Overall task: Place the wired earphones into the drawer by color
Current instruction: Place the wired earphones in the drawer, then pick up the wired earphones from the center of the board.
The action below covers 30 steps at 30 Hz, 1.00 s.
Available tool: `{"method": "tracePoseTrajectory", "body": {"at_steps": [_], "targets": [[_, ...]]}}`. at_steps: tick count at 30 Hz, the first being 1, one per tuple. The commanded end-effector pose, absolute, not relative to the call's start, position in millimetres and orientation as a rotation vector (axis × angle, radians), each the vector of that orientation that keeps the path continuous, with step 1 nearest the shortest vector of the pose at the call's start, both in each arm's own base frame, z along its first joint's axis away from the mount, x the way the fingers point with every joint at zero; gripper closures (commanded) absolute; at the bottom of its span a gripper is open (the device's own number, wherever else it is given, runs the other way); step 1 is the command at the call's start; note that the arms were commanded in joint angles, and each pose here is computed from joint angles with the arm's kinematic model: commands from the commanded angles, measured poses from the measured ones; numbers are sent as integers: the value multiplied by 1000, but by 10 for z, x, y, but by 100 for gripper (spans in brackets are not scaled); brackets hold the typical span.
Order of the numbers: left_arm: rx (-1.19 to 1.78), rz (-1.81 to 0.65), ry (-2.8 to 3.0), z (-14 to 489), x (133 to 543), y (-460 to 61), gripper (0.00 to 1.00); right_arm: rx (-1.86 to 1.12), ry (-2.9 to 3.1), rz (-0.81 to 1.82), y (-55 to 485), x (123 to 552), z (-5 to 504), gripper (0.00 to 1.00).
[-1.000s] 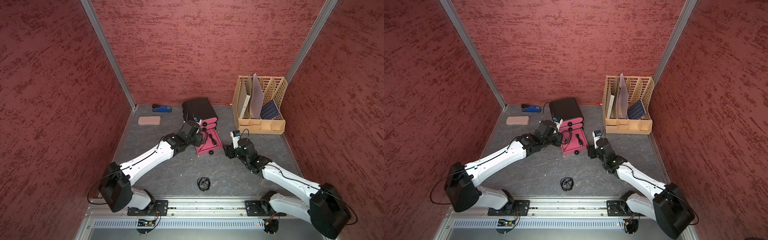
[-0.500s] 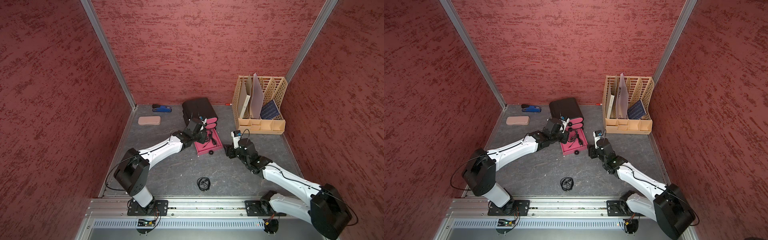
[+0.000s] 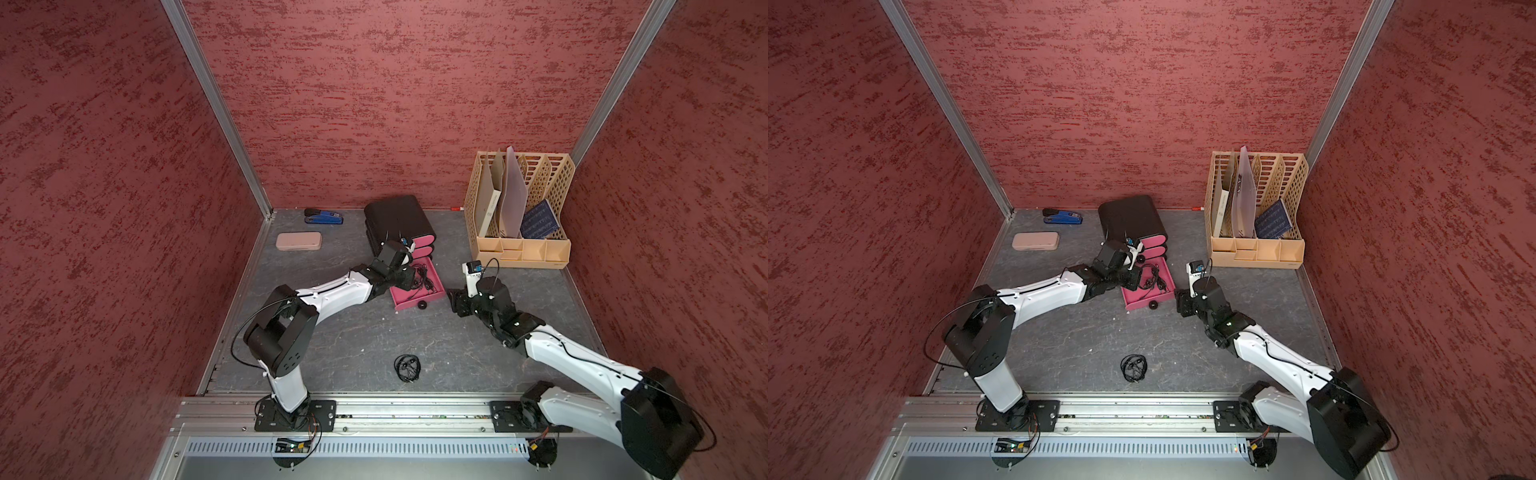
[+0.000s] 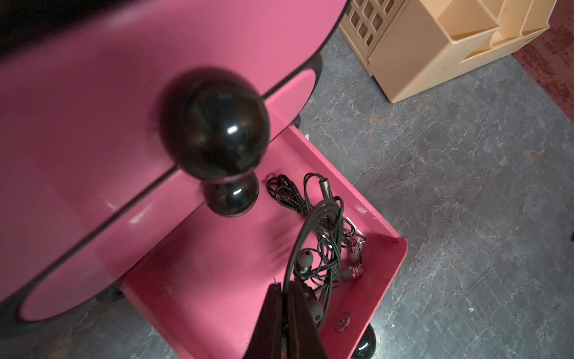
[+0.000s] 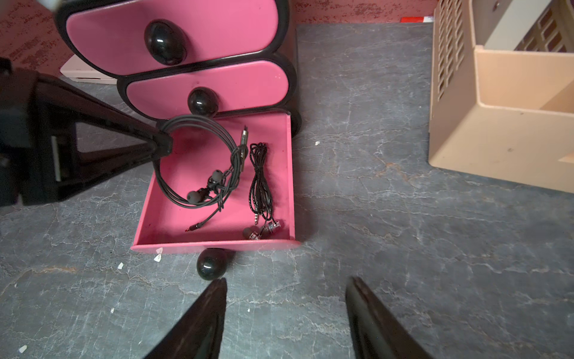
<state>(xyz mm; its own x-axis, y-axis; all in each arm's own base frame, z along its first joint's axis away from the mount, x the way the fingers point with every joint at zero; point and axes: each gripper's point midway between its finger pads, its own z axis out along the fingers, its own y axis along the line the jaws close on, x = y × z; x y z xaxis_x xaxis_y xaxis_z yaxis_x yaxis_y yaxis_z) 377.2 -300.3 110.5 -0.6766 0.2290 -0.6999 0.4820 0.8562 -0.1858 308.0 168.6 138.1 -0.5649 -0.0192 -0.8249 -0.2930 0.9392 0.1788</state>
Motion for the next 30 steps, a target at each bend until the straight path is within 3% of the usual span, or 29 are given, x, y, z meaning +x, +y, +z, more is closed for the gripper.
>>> {"method": "tracePoseTrajectory", "body": {"at_steps": [1, 8, 11, 14, 22, 26, 30], "targets": [[490, -505, 2340, 987, 3773, -3005, 100, -190, 2114, 362, 1644, 3113, 1442, 35], [458, -506, 2380, 863, 3757, -2931, 100, -190, 2115, 366, 1650, 3113, 1440, 35], [426, -511, 2388, 910, 3769, -2888, 68, -196, 2114, 371, 1659, 3111, 1442, 35], [390, -506, 2389, 984, 3769, -2820, 45, -210, 2111, 385, 1685, 3101, 1451, 35], [300, -495, 2340, 1301, 3643, -2582, 20, -292, 2097, 477, 1843, 3041, 1505, 34], [270, -503, 2311, 1431, 3501, -2419, 3, -317, 2128, 554, 1952, 2982, 1497, 34], [241, -522, 2281, 1534, 3353, -2218, 0, -331, 2163, 642, 2040, 2881, 1483, 34]]}}
